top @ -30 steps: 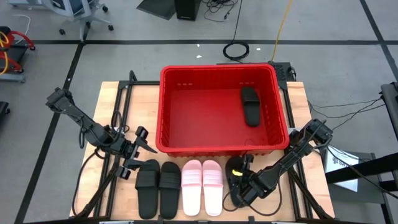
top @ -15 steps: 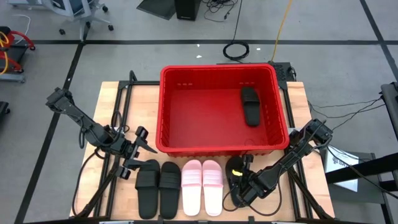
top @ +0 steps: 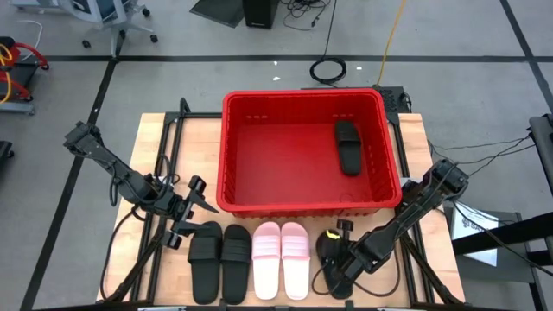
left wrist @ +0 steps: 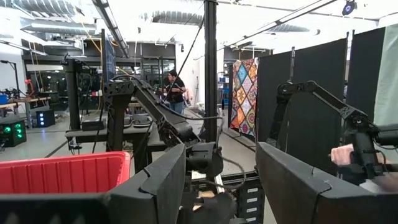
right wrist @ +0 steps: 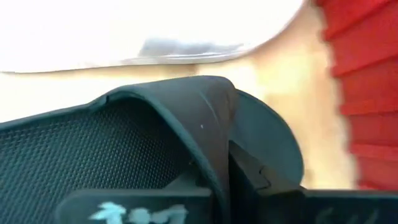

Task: Pick and place slides into bin
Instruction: Put the black slide into the red bin

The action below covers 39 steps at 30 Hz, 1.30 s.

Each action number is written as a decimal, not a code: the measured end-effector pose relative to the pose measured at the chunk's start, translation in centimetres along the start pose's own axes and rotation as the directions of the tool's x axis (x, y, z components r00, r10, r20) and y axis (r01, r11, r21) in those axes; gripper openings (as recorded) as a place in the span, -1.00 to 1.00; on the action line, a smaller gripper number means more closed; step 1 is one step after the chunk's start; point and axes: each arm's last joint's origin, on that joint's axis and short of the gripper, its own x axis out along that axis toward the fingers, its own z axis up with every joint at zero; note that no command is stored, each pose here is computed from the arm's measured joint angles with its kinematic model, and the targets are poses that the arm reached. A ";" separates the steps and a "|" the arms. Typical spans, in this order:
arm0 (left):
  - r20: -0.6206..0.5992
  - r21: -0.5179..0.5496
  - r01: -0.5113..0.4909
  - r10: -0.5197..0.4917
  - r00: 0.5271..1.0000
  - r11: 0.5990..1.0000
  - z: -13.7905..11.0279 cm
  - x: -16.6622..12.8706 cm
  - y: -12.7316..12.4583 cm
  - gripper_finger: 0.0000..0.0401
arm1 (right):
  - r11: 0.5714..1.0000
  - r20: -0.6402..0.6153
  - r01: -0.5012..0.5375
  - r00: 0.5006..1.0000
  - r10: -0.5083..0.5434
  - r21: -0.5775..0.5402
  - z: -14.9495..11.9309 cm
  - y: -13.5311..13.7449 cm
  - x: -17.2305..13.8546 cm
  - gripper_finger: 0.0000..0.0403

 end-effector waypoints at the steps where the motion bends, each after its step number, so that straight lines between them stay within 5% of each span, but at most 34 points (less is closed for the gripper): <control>1: -0.001 0.000 0.000 0.000 1.000 1.000 0.0 0.0 0.0 0.01 | 1.000 0.001 -0.026 1.000 0.026 0.002 0.0 0.2 -0.2 -0.97; 8: -0.007 0.000 0.000 0.000 1.000 1.000 -0.1 0.0 0.0 0.01 | 0.967 0.012 -0.245 0.969 0.246 -0.068 -0.3 2.5 -1.2 -0.96; 13: -0.007 0.000 0.000 0.000 1.000 1.000 -0.1 0.0 0.0 0.01 | 0.891 0.081 -0.405 0.900 0.428 -0.205 -0.1 4.5 -2.1 -0.96; 19: -0.008 -0.001 0.000 0.000 1.000 1.000 -0.1 0.0 0.0 0.01 | 0.701 0.225 -0.478 0.717 0.659 -0.529 1.4 6.7 -3.9 -0.96; 23: -0.008 -0.001 0.000 0.000 1.000 1.000 -0.1 0.0 0.0 0.01 | 0.560 0.295 -0.397 0.556 0.777 -0.727 2.5 7.5 -5.3 -0.96; 26: -0.012 0.000 0.000 0.000 1.000 1.000 -0.1 0.0 0.0 0.01 | 0.500 0.336 -0.299 0.461 0.822 -0.813 3.0 7.9 -6.2 -0.96; 31: -0.013 0.000 0.000 0.000 1.000 1.000 -0.1 0.0 0.0 0.01 | 0.488 0.445 -0.065 0.319 0.837 -0.871 3.8 8.2 -7.7 -0.96; 39: -0.012 -0.023 0.000 0.000 1.000 1.000 -0.1 0.0 0.0 0.01 | 0.659 0.729 0.329 0.173 0.662 -0.676 5.1 6.3 -12.5 -0.96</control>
